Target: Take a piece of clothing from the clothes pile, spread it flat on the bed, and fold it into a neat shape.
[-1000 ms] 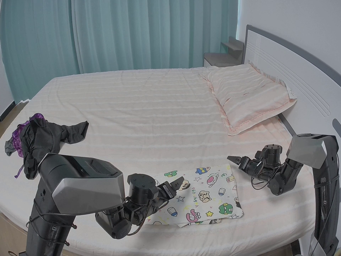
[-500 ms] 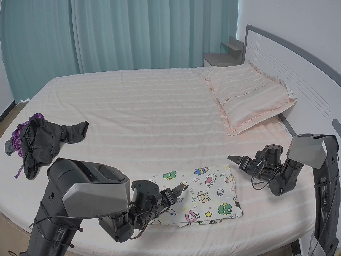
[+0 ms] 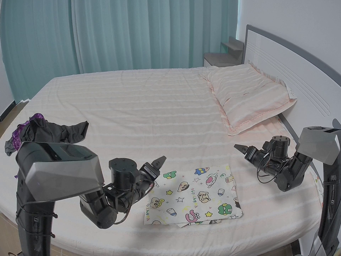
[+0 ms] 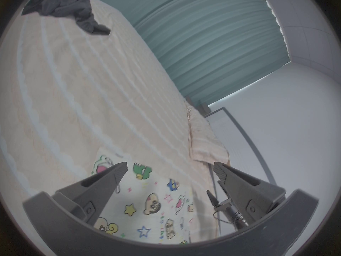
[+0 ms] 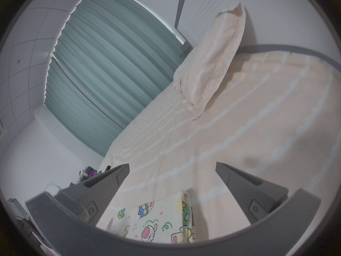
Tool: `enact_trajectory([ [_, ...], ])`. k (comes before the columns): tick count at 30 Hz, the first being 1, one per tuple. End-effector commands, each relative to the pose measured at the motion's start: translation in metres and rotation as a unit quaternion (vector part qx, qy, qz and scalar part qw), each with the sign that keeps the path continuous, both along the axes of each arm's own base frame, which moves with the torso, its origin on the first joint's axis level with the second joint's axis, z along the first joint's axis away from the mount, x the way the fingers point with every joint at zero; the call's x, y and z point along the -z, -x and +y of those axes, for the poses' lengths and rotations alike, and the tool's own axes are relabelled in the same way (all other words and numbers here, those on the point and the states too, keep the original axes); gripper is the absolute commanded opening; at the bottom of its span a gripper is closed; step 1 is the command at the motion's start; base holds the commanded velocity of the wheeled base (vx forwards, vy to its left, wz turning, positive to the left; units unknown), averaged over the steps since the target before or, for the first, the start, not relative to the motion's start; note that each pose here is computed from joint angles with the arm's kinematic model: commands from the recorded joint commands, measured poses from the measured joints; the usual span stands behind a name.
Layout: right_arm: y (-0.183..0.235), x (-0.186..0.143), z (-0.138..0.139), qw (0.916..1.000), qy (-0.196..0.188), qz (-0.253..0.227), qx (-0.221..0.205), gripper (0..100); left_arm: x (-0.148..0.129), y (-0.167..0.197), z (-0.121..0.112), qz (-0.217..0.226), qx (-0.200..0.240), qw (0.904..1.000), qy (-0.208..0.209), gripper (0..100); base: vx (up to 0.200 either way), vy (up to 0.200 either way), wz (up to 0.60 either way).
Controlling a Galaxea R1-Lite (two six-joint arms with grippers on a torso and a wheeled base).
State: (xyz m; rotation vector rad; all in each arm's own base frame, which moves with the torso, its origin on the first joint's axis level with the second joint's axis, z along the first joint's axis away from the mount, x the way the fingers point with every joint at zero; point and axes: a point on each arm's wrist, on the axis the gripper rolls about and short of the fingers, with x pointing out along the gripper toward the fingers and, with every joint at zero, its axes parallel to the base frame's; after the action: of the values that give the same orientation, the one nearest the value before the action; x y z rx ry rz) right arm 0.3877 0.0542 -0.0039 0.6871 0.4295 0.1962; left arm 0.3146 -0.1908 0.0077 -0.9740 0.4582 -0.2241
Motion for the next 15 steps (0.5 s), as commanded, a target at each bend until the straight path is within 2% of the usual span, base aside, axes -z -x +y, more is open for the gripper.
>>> enact_trajectory([
  [1, 0.020, -0.039, -0.001, 0.9990, 0.002, -0.037, 0.023, 100, -0.054, 0.001, 0.028, -0.056, -0.032, 0.9976, 0.024, 100, 0.000, 0.000, 0.00],
  [4, 0.040, -0.054, 0.004, 0.9979, 0.009, -0.052, 0.039, 100, -0.076, 0.010, 0.042, -0.085, -0.038, 0.9956, 0.007, 100, 0.000, 0.000, 0.00],
  [7, 0.052, -0.060, 0.005, 0.9973, 0.010, -0.060, 0.042, 100, -0.081, 0.018, 0.047, -0.093, -0.038, 0.9949, -0.011, 100, 0.000, 0.000, 0.00],
  [8, 0.068, -0.068, 0.005, 0.9966, 0.011, -0.070, 0.042, 100, -0.089, 0.029, 0.053, -0.098, -0.037, 0.9943, -0.018, 100, 0.000, 0.000, 0.00],
  [13, 0.087, -0.077, 0.001, 0.9954, 0.019, -0.078, 0.053, 100, -0.098, 0.043, 0.059, -0.103, -0.039, 0.9938, -0.016, 100, 0.000, 0.000, 0.00],
  [15, 0.106, -0.080, -0.005, 0.9936, 0.028, -0.072, 0.083, 100, -0.108, 0.058, 0.067, -0.111, -0.047, 0.9925, -0.016, 100, 0.000, 0.000, 0.00],
])
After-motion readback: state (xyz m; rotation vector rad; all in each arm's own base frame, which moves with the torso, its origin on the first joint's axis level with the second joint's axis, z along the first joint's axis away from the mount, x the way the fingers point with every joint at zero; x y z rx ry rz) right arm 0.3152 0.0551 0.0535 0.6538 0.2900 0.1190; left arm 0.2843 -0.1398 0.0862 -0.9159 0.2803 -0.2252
